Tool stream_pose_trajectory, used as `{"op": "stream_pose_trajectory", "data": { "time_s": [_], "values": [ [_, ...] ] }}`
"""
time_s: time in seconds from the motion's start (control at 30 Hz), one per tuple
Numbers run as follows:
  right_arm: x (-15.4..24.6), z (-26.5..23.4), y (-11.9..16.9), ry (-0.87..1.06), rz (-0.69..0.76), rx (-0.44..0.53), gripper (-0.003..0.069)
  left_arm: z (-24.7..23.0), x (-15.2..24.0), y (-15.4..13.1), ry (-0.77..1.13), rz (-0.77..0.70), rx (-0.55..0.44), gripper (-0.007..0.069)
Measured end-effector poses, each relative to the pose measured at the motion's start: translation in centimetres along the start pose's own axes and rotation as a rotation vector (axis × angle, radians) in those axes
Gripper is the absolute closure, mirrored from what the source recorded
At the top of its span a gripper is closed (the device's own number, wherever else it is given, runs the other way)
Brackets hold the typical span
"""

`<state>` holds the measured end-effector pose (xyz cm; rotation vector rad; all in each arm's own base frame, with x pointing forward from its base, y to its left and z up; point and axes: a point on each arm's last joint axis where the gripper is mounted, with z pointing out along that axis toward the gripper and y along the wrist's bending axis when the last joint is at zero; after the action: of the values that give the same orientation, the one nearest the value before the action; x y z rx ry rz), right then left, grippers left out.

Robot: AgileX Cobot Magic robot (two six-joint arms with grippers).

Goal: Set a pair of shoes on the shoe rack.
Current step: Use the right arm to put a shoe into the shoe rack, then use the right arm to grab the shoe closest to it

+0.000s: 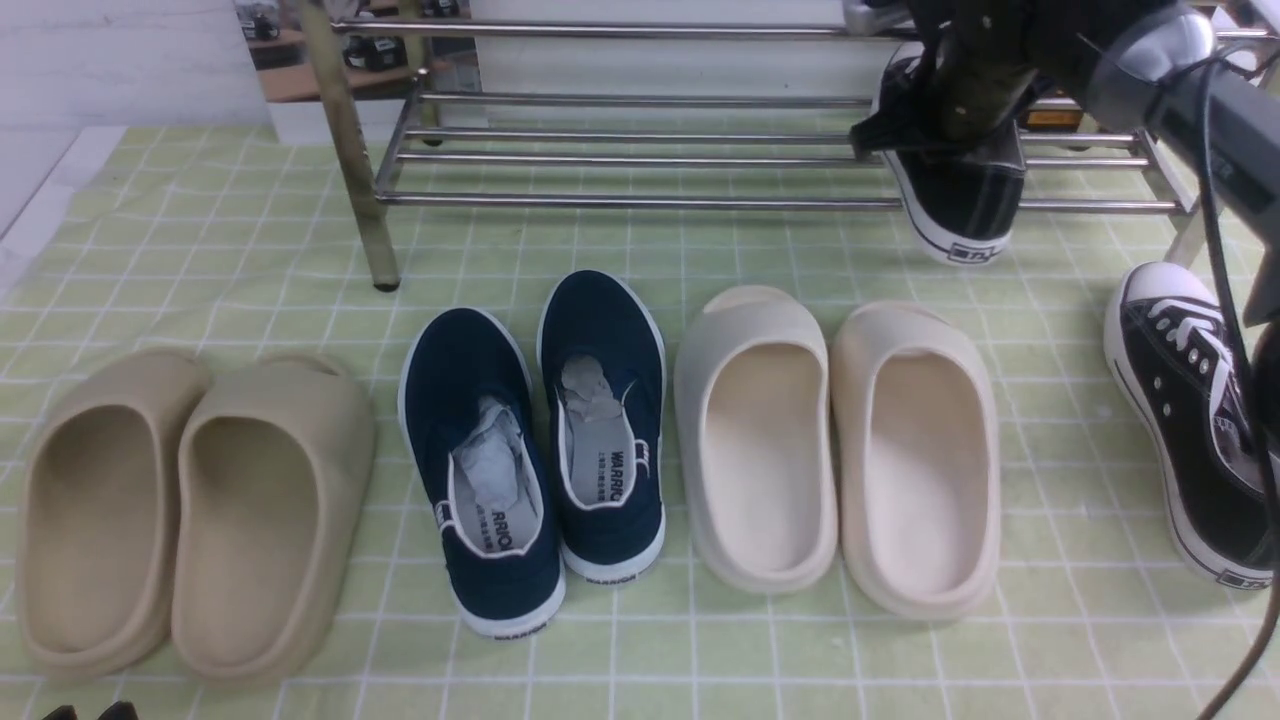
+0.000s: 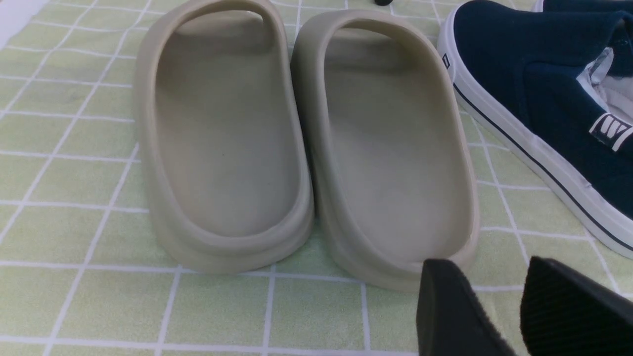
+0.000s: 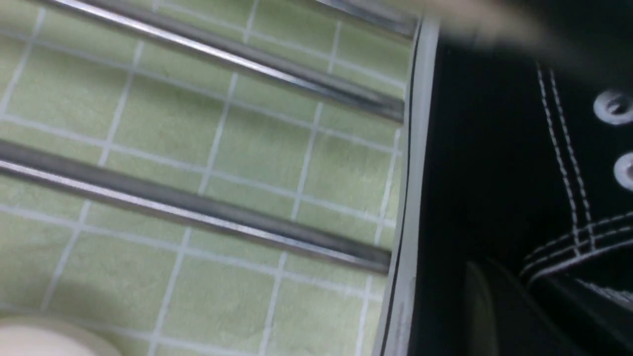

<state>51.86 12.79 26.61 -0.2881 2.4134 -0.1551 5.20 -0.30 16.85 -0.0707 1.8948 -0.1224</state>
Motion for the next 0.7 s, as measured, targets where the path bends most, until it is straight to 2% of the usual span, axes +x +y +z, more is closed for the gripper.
{"op": "stream_pose_trajectory", "data": {
  "time_s": [0.13, 0.23, 0.3, 0.33, 0.37, 0.43, 0.5, 0.6, 0.67, 0.7],
  "values": [
    [0.0, 0.2, 0.1, -0.008, -0.007, -0.001, 0.0594, 0.0, 0.0, 0.0, 0.0, 0.0, 0.0, 0.0386],
    [-0.1, 0.1, 0.1, -0.014, 0.009, -0.02, 0.0497, 0.0, 0.0, 0.0, 0.0, 0.0, 0.0, 0.0386],
    [-0.1, 0.0, 0.1, -0.005, 0.026, -0.039, 0.0377, 0.0, 0.0, 0.0, 0.0, -0.001, 0.0, 0.0386],
    [-0.1, -0.2, 0.1, 0.005, 0.035, -0.048, 0.0335, 0.0, 0.0, 0.0, 0.0, -0.001, 0.0, 0.0386],
    [0.0, -0.3, 0.1, 0.01, 0.036, -0.05, 0.0325, 0.0, 0.0, 0.0, 0.0, -0.001, 0.0, 0.0386],
    [-0.1, -1.5, 0.0, 0.039, 0.056, -0.076, 0.02, 0.0, 0.0, 0.0, 0.0, -0.001, 0.0, 0.0386],
    [-0.6, -3.5, -0.3, 0.035, 0.068, -0.087, 0.0125, 0.0, 0.0, 0.0, 0.0, -0.001, 0.0, 0.0386],
    [-1.5, -8.0, -1.1, -0.018, 0.088, -0.105, 0.0074, 0.0, 0.0, 0.0, 0.0, -0.001, 0.0, 0.0386],
    [-1.8, -11.8, -1.9, -0.062, 0.099, -0.114, 0.0071, 0.0, 0.0, 0.0, 0.0, -0.002, 0.001, 0.0386],
    [-1.6, -12.0, -1.9, -0.059, 0.099, -0.114, 0.0072, 0.0, 0.0, 0.0, 0.0, -0.002, 0.001, 0.0386]
  ]
}}
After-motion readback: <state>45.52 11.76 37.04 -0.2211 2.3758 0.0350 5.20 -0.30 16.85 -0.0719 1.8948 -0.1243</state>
